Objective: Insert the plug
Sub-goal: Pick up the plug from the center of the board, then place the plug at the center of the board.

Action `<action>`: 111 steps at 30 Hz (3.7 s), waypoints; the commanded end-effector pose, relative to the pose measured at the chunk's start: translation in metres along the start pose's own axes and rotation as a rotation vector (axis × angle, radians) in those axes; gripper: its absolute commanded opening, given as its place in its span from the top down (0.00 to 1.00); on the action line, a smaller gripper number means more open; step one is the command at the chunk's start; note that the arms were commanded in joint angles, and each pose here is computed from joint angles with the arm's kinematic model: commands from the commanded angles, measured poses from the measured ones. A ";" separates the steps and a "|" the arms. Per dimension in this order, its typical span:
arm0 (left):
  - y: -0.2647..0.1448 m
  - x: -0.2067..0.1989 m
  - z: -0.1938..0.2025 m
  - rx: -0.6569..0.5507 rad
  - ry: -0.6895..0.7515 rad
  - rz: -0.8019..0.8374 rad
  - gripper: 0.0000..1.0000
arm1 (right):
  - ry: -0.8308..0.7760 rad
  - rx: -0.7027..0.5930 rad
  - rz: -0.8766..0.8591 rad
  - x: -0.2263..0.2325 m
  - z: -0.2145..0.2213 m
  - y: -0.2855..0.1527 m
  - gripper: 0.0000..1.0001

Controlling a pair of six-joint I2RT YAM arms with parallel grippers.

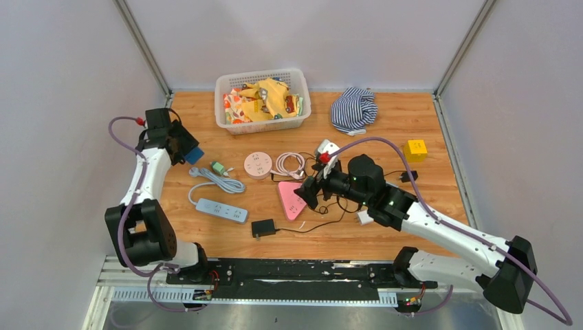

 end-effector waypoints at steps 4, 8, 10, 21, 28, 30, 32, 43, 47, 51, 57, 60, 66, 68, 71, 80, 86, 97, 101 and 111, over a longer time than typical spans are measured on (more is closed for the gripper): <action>-0.040 -0.082 0.028 0.043 0.226 0.303 0.67 | -0.393 -0.051 -0.046 0.012 -0.011 0.013 0.05; -0.056 -0.107 0.063 0.108 0.332 0.384 0.67 | -0.463 -0.035 -0.035 0.014 -0.005 0.018 0.05; -0.063 -0.113 0.076 0.116 0.372 0.401 0.68 | -0.465 -0.030 -0.023 0.013 -0.003 0.020 0.05; -0.078 -0.124 0.121 0.174 0.507 0.428 0.68 | -0.643 -0.001 -0.090 0.031 0.016 0.037 0.06; -0.090 -0.129 0.142 0.221 0.523 0.496 0.68 | -0.776 0.036 -0.173 0.042 0.042 0.052 0.07; -0.093 -0.126 0.146 0.240 0.529 0.489 0.67 | -0.814 0.048 -0.163 0.044 0.046 0.056 0.07; -0.092 -0.120 0.152 0.259 0.547 0.468 0.66 | -0.824 0.054 -0.158 0.045 0.048 0.058 0.07; -0.079 -0.114 0.173 0.309 0.563 0.403 0.58 | -0.879 0.105 -0.142 0.039 0.074 0.073 0.08; -0.075 -0.115 0.180 0.333 0.554 0.412 0.57 | -0.902 0.119 -0.132 0.035 0.082 0.082 0.09; -0.074 -0.116 0.183 0.352 0.553 0.419 0.54 | -0.948 0.105 -0.142 0.036 0.091 0.092 0.11; -0.067 -0.112 0.192 0.381 0.559 0.401 0.52 | -0.971 0.098 -0.133 0.036 0.097 0.100 0.11; -0.063 -0.109 0.194 0.383 0.561 0.384 0.52 | -0.969 0.084 -0.163 0.039 0.103 0.101 0.11; -0.059 -0.108 0.201 0.410 0.564 0.383 0.48 | -0.993 0.062 -0.179 0.042 0.111 0.114 0.13; -0.060 -0.108 0.201 0.412 0.564 0.389 0.47 | -1.013 0.074 -0.182 0.042 0.115 0.120 0.13; -0.061 -0.109 0.201 0.407 0.559 0.395 0.46 | -1.037 0.054 -0.214 0.047 0.119 0.129 0.13; -0.061 -0.110 0.206 0.426 0.548 0.409 0.45 | -1.119 0.011 -0.150 0.040 0.122 0.157 0.13; -0.064 -0.112 0.200 0.398 0.538 0.411 0.39 | -1.120 -0.041 -0.096 0.034 0.124 0.170 0.13; -0.069 -0.119 0.202 0.414 0.519 0.461 0.26 | -1.160 -0.073 -0.060 0.026 0.136 0.186 0.14; -0.074 -0.125 0.198 0.409 0.508 0.490 0.23 | -1.184 -0.063 -0.068 0.026 0.139 0.189 0.14; -0.084 -0.140 0.185 0.368 0.458 0.549 0.15 | -1.151 -0.051 -0.122 0.033 0.143 0.190 0.15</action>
Point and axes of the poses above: each gripper's point midway between its finger pads, its own y axis out along the fingers, its own x axis along the line the jaws close on, z = x × y, the point moved 2 cm from there along -y, back along the fingers, and after that the axes turned 13 degrees about y, right-handed, at the moved point
